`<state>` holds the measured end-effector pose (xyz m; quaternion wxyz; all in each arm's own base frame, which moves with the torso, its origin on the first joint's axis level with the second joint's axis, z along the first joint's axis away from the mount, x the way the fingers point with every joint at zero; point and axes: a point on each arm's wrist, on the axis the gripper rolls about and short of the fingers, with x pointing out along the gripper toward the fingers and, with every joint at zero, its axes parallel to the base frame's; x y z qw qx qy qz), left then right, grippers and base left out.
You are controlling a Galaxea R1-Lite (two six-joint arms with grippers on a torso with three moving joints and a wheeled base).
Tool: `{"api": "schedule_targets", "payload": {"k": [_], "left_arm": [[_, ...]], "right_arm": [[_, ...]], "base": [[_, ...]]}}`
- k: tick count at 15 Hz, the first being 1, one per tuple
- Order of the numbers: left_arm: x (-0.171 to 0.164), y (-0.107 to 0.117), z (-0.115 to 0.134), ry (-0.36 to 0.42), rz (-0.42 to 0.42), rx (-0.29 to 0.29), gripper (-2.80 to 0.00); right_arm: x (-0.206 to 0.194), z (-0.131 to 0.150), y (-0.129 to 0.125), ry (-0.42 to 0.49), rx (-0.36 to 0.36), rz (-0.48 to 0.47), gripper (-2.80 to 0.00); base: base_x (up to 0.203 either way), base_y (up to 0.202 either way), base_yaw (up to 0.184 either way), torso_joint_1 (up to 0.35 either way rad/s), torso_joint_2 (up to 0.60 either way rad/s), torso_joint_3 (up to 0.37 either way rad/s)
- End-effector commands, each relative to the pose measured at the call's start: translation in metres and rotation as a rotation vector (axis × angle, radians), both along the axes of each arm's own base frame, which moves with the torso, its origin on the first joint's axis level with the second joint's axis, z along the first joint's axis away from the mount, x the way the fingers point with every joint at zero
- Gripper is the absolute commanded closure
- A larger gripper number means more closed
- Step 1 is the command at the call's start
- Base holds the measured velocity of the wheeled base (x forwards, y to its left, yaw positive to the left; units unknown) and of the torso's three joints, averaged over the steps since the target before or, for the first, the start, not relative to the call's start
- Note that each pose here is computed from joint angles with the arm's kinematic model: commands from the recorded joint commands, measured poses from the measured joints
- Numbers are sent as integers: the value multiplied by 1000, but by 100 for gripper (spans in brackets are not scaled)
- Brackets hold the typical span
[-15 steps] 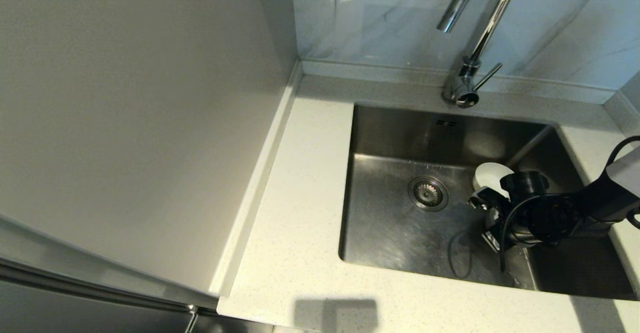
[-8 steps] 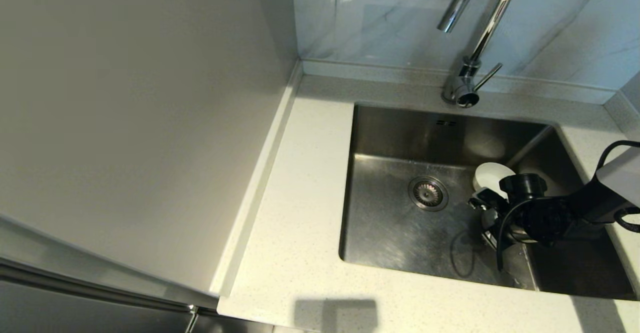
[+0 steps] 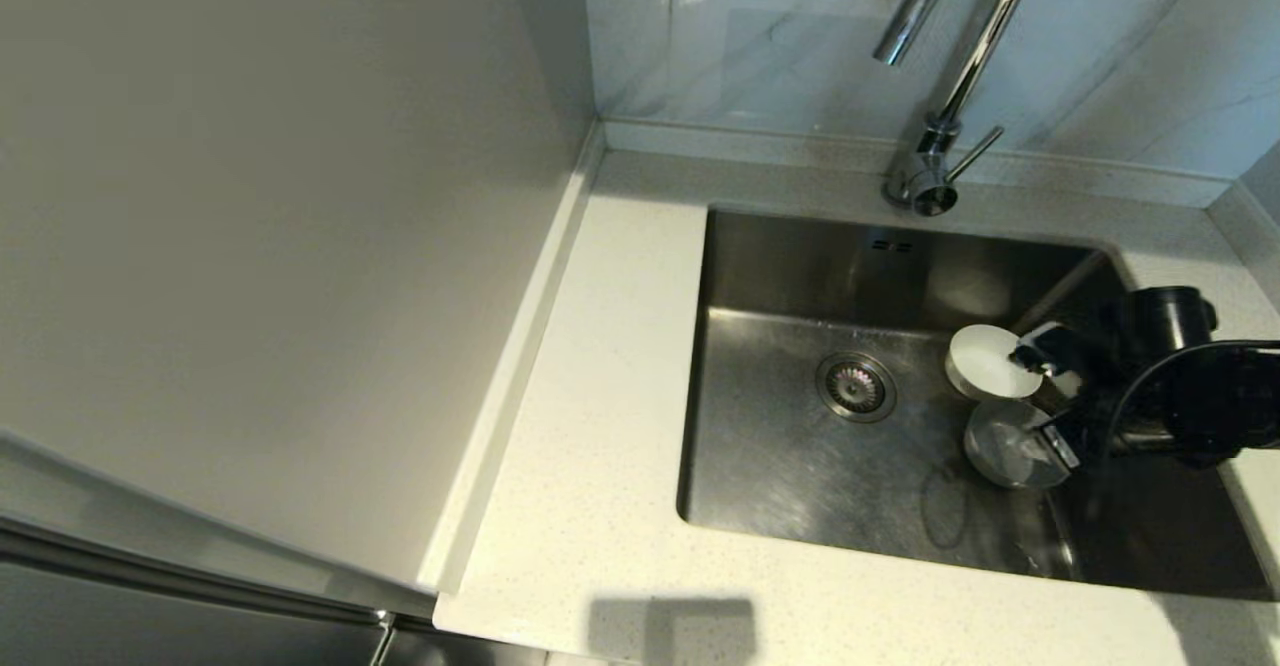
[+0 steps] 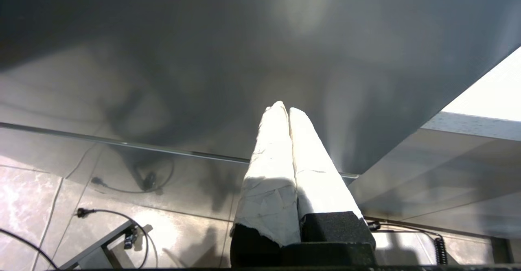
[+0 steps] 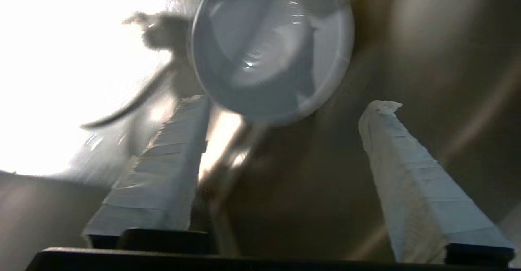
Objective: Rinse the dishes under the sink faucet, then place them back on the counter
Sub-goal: Put a bowl into the sink
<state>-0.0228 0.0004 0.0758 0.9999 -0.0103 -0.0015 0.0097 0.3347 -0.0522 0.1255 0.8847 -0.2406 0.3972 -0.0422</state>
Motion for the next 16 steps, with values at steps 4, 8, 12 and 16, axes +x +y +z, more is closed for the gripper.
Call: {"api": "schedule_targets", "payload": {"k": [4,8,12,16], "left_arm": [[0,0,0,-3,1,-1,0],[0,0,0,-3,1,1,0],[0,0,0,-3,1,-1,0],[0,0,0,-3,1,-1,0]], "right_arm": [[-108,111,8,-201,123,8,-280],[-158,122,-4,6,209,-144,-280],[-191,124,-7,239,187,-312,-280],[-184,107,-17,337,206,-410,-280]], "base": [[0,0,0,0,0,0],[0,0,0,0,0,0],[0,0,0,0,0,0],[0,0,0,0,0,0]]}}
